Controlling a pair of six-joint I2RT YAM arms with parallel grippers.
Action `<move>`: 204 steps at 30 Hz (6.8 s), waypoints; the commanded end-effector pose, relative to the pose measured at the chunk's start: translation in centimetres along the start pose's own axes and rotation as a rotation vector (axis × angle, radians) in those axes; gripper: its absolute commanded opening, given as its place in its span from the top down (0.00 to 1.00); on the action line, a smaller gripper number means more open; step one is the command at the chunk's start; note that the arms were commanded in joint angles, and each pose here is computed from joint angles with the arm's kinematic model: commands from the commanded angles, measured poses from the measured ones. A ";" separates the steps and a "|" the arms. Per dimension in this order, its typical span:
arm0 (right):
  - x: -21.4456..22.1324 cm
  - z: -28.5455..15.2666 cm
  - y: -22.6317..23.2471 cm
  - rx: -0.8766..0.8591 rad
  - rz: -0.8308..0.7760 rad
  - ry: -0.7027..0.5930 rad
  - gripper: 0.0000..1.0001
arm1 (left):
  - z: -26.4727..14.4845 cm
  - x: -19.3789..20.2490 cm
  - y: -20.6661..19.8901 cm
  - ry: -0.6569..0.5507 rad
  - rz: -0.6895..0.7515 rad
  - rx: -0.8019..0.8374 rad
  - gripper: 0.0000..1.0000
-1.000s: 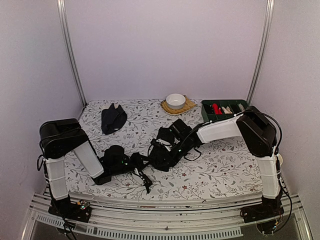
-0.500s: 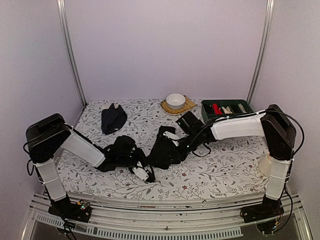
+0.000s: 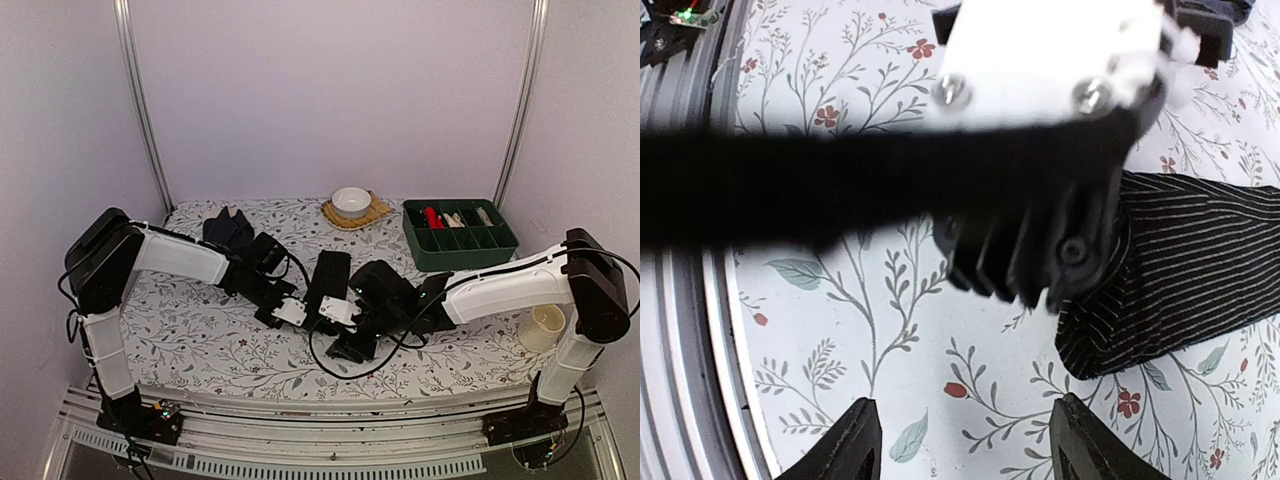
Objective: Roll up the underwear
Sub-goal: Roll the underwear at the center of the board.
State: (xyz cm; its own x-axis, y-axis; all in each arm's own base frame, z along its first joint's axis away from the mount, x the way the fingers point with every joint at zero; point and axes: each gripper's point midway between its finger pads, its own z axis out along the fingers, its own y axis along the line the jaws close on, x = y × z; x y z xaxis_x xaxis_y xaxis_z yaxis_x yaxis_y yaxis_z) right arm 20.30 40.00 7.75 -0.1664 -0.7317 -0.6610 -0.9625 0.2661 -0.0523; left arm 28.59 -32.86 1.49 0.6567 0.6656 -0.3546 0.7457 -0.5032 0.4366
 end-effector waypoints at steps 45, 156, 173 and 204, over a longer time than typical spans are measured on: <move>0.9 7.3 -3.8 0.440 -0.442 0.115 0.51 | 0.8 2.4 -3.6 -0.114 -0.555 0.569 1.00; 1.3 8.2 -0.2 -0.548 0.368 0.165 0.96 | -0.4 -1.0 -5.1 0.083 0.377 -0.362 0.58; -1.1 5.2 -2.0 -0.414 0.274 0.085 0.66 | 0.9 0.2 -7.3 0.111 0.139 -0.062 1.00; 0.1 1.8 2.0 0.340 -0.387 0.014 0.34 | 0.4 -0.4 -7.6 -0.090 -0.457 0.599 0.98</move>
State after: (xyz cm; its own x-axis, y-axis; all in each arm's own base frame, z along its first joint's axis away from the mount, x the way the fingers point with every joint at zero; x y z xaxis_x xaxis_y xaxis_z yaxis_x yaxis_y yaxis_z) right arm 16.38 40.57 6.16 0.1217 -0.7977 -0.5906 -0.9130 0.1435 -0.3819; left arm 25.94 -33.15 1.29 0.3665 0.7423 -0.5609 0.8866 -0.4615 -0.0315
